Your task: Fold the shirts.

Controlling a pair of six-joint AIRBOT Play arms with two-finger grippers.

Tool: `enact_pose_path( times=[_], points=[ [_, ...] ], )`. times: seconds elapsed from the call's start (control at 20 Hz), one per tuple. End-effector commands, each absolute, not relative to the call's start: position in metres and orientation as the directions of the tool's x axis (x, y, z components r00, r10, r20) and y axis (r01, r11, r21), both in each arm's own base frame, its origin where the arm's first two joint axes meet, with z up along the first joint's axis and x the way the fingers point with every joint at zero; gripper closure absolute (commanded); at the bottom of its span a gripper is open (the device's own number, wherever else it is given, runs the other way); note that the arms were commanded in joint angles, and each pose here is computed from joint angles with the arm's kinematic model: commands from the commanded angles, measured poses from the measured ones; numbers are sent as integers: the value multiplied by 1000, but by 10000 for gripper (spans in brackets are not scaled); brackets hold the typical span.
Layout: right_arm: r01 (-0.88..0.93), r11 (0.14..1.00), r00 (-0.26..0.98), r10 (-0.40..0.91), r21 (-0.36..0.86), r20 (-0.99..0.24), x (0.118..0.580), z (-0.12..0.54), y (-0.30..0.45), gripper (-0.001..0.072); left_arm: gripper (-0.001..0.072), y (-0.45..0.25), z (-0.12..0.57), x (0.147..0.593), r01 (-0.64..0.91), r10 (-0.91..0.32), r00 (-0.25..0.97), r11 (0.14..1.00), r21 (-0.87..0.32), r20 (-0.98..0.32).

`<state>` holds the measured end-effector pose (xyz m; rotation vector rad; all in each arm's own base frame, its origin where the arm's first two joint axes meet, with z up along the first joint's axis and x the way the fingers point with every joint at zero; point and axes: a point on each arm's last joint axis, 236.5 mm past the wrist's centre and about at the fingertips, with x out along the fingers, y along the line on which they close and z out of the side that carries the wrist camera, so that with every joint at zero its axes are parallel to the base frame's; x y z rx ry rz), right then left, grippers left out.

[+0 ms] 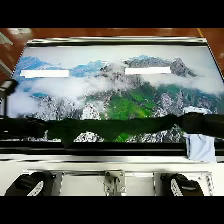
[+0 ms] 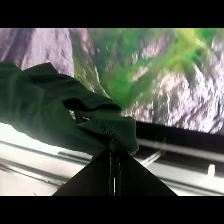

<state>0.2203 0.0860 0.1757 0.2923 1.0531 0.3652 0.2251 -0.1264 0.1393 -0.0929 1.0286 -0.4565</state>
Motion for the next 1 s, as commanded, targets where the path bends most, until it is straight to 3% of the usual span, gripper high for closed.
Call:
enact_pose_path(
  times=[0.0, 0.3, 0.55, 0.7, 0.85, 0.95],
  points=[
    [-19, 888, 418, 424, 459, -803, 238, 111, 82, 660, 670, -148, 104, 260, 264, -475, 481, 880, -394, -737],
    [161, 710, 705, 403, 685, -583, 336, 76, 73, 660, 670, -175, 66, 357, 209, -516, 587, 841, -499, -624],
    [282, 692, 648, 374, 665, -664, 358, 24, 62, 659, 665, -186, -29, 367, 34, -517, 430, 829, -558, -740],
    [327, 686, 578, 399, 650, -712, 353, -2, 66, 659, 514, -202, -41, 358, -56, -576, 363, 771, -634, -733],
    [331, 686, 573, 399, 648, -716, 353, -5, 66, 660, 239, -197, -26, 349, -41, -610, 304, 758, -650, -731],
    [323, 694, 563, 406, 644, -720, 351, -6, 68, 660, 236, -176, -13, 344, -11, -607, 253, 777, -629, -754]
  ],
)
